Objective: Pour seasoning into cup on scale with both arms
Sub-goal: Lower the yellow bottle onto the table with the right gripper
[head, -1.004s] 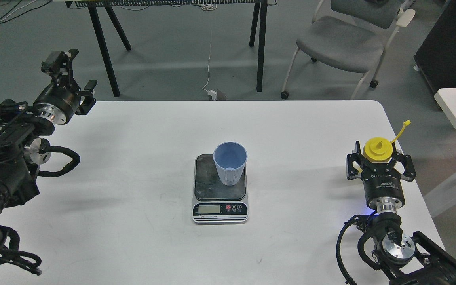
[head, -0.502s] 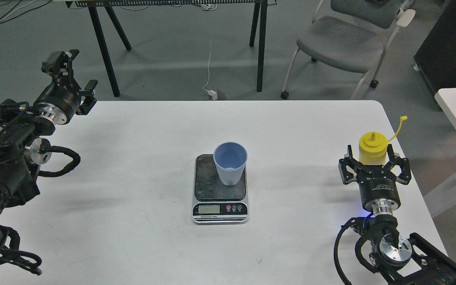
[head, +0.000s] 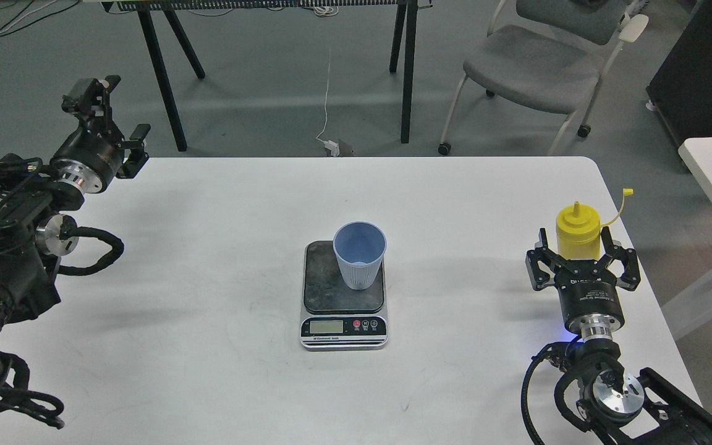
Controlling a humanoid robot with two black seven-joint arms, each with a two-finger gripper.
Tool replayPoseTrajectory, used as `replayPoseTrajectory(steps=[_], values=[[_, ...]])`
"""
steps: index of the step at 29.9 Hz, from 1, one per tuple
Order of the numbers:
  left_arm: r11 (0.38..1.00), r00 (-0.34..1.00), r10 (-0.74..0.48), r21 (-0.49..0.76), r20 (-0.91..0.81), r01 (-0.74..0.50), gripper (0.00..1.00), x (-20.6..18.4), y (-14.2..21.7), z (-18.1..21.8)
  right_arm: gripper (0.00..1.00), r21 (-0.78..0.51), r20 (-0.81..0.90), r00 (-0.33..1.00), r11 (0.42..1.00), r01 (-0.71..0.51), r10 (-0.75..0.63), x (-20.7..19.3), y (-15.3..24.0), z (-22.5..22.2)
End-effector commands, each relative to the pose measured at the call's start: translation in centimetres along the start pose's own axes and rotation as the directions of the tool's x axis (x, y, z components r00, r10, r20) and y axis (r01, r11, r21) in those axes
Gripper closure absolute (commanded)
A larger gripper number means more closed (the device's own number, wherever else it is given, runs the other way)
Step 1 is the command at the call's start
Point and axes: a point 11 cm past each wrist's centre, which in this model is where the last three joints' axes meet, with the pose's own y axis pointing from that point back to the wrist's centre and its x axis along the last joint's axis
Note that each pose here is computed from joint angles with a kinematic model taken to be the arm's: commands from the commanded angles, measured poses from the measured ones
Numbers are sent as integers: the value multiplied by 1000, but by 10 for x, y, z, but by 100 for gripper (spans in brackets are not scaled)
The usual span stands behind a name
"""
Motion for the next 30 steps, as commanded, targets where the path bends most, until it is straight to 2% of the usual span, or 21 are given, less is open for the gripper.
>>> replayPoseTrajectory(steps=[1, 30], values=[[1000, 1000, 4, 2, 2, -4, 2, 2, 1, -1, 1, 0, 4, 1000, 1000, -12, 12, 4, 6, -2], [1000, 1000, 7, 3, 4, -7, 2, 4, 2, 0, 1, 12, -32, 999, 1000, -6, 7, 1, 18, -31]])
